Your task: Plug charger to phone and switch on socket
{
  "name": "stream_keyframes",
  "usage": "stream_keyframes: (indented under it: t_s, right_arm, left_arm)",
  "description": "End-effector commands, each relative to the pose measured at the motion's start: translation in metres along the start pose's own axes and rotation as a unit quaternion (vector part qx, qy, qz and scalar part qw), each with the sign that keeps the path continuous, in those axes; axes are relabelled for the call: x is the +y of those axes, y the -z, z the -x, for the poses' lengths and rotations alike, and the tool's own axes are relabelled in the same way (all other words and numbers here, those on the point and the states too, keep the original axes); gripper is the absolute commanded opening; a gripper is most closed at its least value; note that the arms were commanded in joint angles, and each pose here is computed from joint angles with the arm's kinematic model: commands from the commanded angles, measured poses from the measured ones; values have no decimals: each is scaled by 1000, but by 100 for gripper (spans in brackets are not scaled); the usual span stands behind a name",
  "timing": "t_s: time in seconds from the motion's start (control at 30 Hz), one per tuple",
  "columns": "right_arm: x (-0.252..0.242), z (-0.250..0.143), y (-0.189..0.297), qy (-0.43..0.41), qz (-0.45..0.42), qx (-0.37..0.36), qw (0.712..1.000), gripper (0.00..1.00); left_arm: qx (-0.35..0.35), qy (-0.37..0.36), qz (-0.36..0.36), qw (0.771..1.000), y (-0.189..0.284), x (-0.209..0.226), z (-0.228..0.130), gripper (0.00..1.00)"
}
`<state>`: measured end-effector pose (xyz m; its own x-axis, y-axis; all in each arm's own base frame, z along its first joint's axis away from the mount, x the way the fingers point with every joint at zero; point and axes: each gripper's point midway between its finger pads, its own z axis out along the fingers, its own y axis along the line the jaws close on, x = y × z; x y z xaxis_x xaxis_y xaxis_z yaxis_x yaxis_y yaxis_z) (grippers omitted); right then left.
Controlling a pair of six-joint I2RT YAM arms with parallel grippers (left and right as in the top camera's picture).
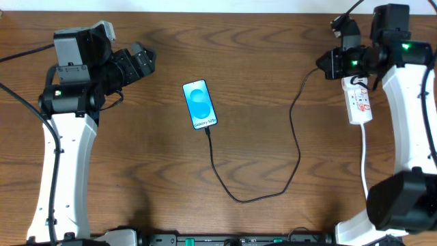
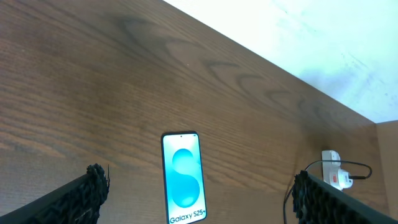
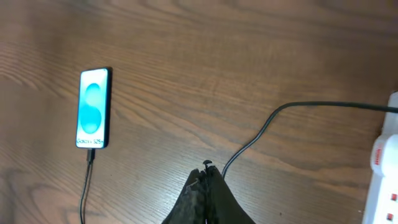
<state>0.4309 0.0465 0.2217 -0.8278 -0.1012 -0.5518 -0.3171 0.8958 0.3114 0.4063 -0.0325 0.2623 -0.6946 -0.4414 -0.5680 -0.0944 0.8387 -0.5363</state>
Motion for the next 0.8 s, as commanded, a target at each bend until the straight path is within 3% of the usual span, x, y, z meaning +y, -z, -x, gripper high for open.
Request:
stream_keyframes:
  t_s: [0.0,0.1,0.17,0.33,0.37,0.77]
  right_arm:
    - [16,11,25,23,3,-32,999,3]
    - [21,11,35,28,1,-40,999,5]
    - [25,12,42,31,0,-47,998,16]
    - [32,13,60,37,-9,-62,997,77]
    - [35,14,66,33,-9,-69,997,99]
    - [40,14,76,19,-10,-78,997,99]
  left_arm:
    - [-4,-3,6,1000,1,3,1,96]
    - [-4,-3,6,1000,1,3,1,96]
    - [-4,-3,6,1000,1,3,1,96]
    - [-4,-3,6,1000,1,3,1,96]
    - [-4,-3,6,1000,1,3,1,96]
    - [-4,-3,6,1000,1,3,1,96]
